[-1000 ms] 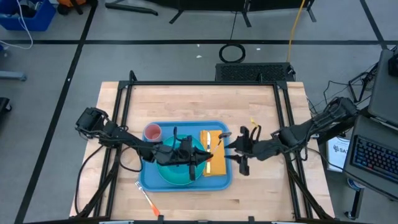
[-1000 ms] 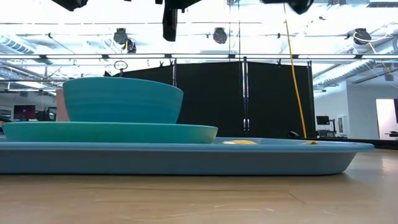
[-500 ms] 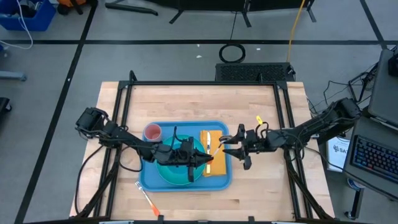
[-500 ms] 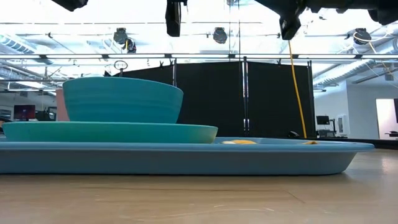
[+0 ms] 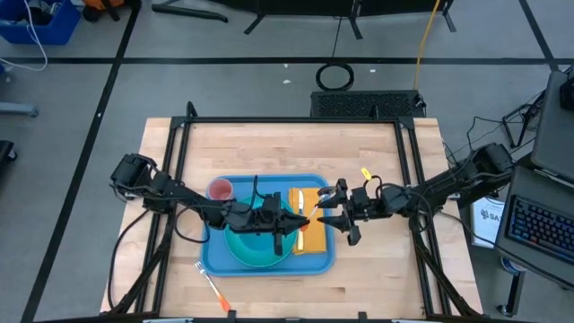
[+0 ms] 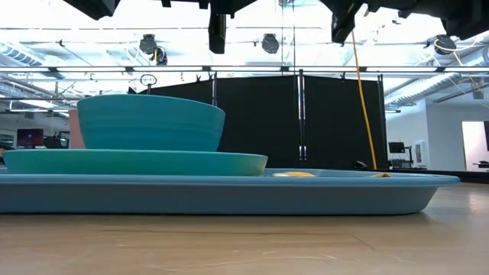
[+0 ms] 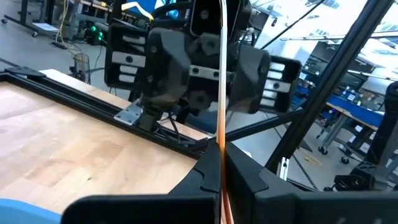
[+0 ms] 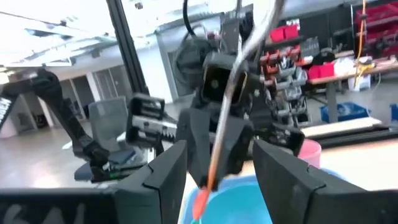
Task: Set up tray
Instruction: Put the orange spoon on the yellow napkin to the right of the yellow knife
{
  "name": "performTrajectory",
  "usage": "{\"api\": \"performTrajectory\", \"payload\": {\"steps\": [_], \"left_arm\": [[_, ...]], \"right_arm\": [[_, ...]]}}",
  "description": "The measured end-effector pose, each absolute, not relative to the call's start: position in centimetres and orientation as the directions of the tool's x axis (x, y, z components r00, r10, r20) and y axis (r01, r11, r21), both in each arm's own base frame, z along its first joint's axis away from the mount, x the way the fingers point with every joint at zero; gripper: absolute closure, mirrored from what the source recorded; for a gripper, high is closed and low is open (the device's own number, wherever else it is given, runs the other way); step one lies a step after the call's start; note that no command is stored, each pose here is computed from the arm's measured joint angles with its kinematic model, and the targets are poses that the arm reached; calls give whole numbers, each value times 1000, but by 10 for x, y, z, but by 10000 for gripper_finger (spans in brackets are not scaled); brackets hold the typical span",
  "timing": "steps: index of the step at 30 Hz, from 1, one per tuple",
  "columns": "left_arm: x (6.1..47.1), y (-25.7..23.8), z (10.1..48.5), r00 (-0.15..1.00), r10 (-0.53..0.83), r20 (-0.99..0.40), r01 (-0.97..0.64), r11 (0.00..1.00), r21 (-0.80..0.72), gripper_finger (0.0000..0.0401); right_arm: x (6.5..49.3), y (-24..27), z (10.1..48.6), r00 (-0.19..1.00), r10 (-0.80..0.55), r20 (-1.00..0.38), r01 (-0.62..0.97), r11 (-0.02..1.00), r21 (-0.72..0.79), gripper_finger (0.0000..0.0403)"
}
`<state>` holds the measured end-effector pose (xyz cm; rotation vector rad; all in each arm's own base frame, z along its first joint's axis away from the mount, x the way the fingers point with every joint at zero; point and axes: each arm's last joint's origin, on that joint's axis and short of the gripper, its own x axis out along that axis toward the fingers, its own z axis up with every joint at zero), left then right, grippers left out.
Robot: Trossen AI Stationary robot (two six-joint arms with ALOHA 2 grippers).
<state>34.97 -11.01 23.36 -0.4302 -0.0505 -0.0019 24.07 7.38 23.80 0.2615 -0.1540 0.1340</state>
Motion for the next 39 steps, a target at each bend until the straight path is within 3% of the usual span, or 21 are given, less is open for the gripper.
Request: {"api": "performTrajectory", "payload": {"steps": [8, 15, 20, 29, 39], "left_arm": [[350, -109, 233, 999, 4, 43, 14, 910, -413, 396], [351, -107, 233, 999, -6, 44, 24, 908, -418, 396], [352, -105, 232, 999, -4, 36, 18, 908, -418, 396], [352, -105, 232, 999, -18, 36, 31, 907, -420, 396], [352, -105, 231, 999, -39, 28, 47, 907, -418, 396]], "right_arm": [[245, 72, 246, 967, 119, 226, -171, 958, 230, 235], [249, 72, 249, 974, 117, 195, -160, 961, 226, 244], [250, 70, 249, 974, 112, 196, -156, 962, 225, 284], [252, 66, 249, 970, 141, 197, -183, 960, 212, 391], [252, 66, 249, 969, 158, 191, -199, 955, 220, 400]]}}
